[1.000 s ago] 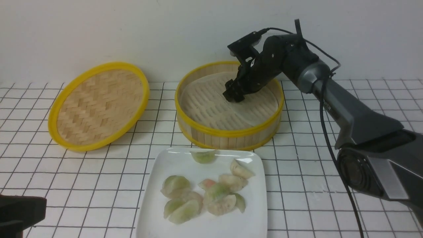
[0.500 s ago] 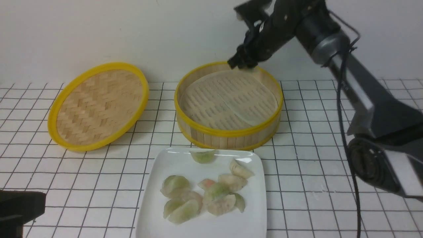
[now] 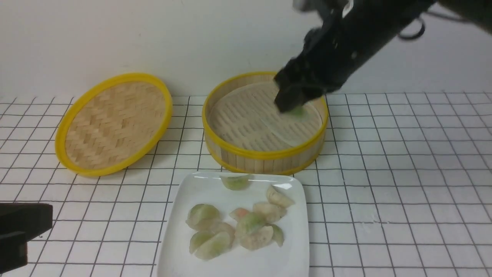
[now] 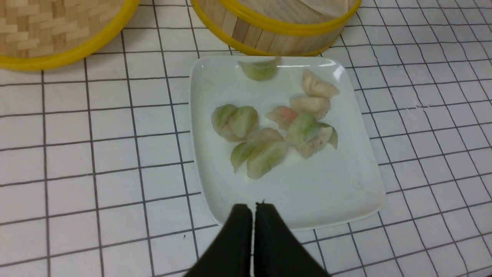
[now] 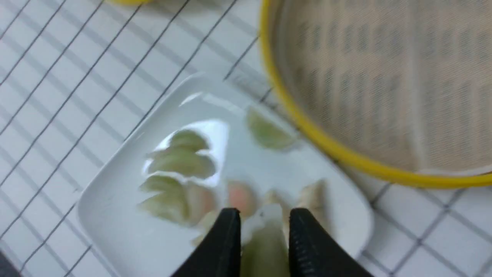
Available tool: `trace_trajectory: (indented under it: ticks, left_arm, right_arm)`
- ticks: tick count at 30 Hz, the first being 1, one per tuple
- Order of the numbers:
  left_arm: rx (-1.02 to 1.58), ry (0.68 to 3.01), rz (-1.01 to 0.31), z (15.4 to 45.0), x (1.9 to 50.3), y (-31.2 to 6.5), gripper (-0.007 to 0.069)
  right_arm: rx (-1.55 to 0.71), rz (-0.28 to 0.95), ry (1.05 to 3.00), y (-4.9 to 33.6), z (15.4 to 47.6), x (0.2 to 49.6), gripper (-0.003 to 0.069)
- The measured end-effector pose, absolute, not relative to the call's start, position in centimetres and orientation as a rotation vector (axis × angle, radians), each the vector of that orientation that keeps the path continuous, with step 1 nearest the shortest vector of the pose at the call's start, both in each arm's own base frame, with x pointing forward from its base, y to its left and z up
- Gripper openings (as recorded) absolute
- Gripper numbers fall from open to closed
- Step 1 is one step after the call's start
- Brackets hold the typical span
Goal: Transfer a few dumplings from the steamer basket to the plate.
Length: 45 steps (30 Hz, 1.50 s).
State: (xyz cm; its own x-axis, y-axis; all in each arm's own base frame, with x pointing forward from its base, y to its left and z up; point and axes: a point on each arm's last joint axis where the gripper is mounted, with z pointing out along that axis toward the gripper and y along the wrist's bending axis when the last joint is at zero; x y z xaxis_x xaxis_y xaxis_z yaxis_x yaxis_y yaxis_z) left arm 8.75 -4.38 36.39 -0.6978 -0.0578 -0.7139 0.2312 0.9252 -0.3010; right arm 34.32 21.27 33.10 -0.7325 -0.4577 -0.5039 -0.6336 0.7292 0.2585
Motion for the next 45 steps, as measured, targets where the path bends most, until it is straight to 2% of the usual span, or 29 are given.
trace_trajectory:
  ticks: [2,4,5,8,13,17,20,23,24,26,28,29,31,34,37,38,40,44,45]
  left_arm:
    - [0.125,2.295,-0.454,36.4,8.8,-4.2,-0.0006]
    - [0.127,2.297,-0.442,36.3,8.8,-4.2,-0.0006]
    - [0.129,2.299,-0.429,36.3,8.9,-4.1,-0.0006]
    - [0.131,2.303,-0.413,36.3,8.9,-4.0,-0.0006]
    - [0.135,2.302,-0.405,36.3,8.9,-4.0,-0.0006]
    - [0.136,2.302,-0.401,36.3,8.9,-4.0,-0.0006]
    - [0.138,2.301,-0.396,36.3,8.9,-3.9,-0.0006]
    - [0.157,2.297,-0.375,36.3,8.9,-3.9,-0.0006]
    - [0.161,2.297,-0.371,36.2,9.0,-3.8,-0.0006]
    - [0.175,2.295,-0.361,36.2,9.0,-3.8,-0.0006]
    - [0.176,2.295,-0.359,36.2,9.0,-3.8,-0.0006]
    - [0.177,2.295,-0.358,36.2,9.0,-3.8,-0.0006]
    - [0.177,2.295,-0.358,36.2,9.0,-3.8,-0.0006]
    - [0.185,2.288,-0.356,36.3,9.0,-3.8,-0.0006]
    - [0.186,2.287,-0.356,36.3,9.0,-3.8,-0.0006]
    - [0.186,2.287,-0.356,36.3,9.0,-3.8,-0.0006]
    - [0.195,2.285,-0.352,36.3,9.0,-3.8,-0.0006]
    - [0.228,2.254,-0.341,36.4,9.1,-3.9,-0.0006]
    - [0.229,2.248,-0.341,36.4,9.1,-3.9,-0.0006]
  right_arm:
    - [-0.886,0.616,2.493,23.4,29.7,33.2,0.0146]
    - [-0.891,0.614,2.492,24.1,28.4,33.2,0.0146]
    - [-0.890,0.616,2.496,25.1,26.5,33.3,0.0152]
    - [-0.875,0.640,2.502,26.9,23.8,33.7,0.0206]
    - [-0.868,0.648,2.530,27.5,21.9,34.0,0.0325]
    - [-0.898,0.655,2.543,27.5,23.3,33.9,0.0391]
    - [-0.923,0.645,2.570,27.0,25.7,33.4,0.0369]
    - [-0.913,0.529,2.557,24.7,32.3,31.4,0.0167]
    - [-0.895,0.505,2.542,24.1,33.6,30.9,0.0124]
    - [-0.790,0.435,2.455,21.1,39.0,28.1,0.0025]
    - [-0.703,0.414,2.390,18.8,42.1,25.5,0.0000]
    - [-0.639,0.423,2.323,16.5,44.6,22.8,-0.0006]
    - [-0.573,0.436,2.259,13.8,46.1,19.3,-0.0010]
    - [-0.467,0.474,2.082,9.2,46.1,13.1,-0.0011]
    - [-0.393,0.513,1.813,4.9,43.8,7.4,-0.0011]
    - [-0.386,0.516,1.795,4.6,43.5,7.1,-0.0011]
    - [-0.326,0.555,1.589,1.9,39.5,3.4,-0.0011]
    - [-0.231,0.589,1.477,-0.2,33.8,1.0,-0.0011]
    - [-0.227,0.588,1.476,-0.2,33.3,1.0,-0.0011]
